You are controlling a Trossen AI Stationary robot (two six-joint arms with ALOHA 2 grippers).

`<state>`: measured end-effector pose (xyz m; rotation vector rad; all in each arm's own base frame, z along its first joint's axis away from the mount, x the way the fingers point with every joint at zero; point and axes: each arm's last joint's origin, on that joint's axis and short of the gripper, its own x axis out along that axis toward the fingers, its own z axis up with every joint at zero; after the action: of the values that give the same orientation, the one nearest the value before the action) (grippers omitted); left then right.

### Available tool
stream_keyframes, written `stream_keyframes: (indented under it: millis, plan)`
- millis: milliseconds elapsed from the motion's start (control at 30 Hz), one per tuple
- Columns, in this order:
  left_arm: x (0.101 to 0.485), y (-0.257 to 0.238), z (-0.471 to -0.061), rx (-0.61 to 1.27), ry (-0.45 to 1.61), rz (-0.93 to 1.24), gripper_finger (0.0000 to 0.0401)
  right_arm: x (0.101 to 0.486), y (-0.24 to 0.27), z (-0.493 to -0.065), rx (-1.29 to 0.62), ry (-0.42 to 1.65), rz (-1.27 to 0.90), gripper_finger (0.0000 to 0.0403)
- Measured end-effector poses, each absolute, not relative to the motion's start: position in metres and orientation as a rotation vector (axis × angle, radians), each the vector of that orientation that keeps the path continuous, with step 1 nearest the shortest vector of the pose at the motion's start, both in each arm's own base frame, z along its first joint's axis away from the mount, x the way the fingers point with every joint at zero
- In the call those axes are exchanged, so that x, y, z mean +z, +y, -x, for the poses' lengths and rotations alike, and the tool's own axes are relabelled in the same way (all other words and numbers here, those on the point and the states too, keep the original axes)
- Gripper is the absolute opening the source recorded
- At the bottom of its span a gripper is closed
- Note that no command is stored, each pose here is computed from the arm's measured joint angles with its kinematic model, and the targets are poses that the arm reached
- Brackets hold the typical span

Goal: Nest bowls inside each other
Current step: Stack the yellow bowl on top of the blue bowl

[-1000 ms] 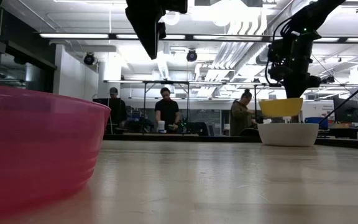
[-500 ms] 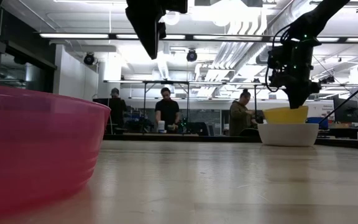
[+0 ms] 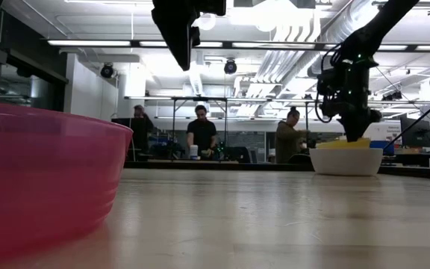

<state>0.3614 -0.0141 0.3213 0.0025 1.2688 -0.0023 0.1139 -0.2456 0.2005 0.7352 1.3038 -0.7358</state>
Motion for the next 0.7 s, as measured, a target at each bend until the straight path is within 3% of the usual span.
stream_keyframes:
  millis: [300, 700]
  plan:
    - [0.3214, -0.0141, -0.3614, -0.003, 1.269, -0.003, 0.0058, 0.1931, -0.2475, -0.1189, -0.703, 1.309, -0.750, 0.0011]
    - [0.3213, -0.0140, -0.3614, -0.003, 1.269, -0.003, 0.0058, 0.1931, -0.2467, -0.1223, -0.723, 1.315, -0.737, 0.0053]
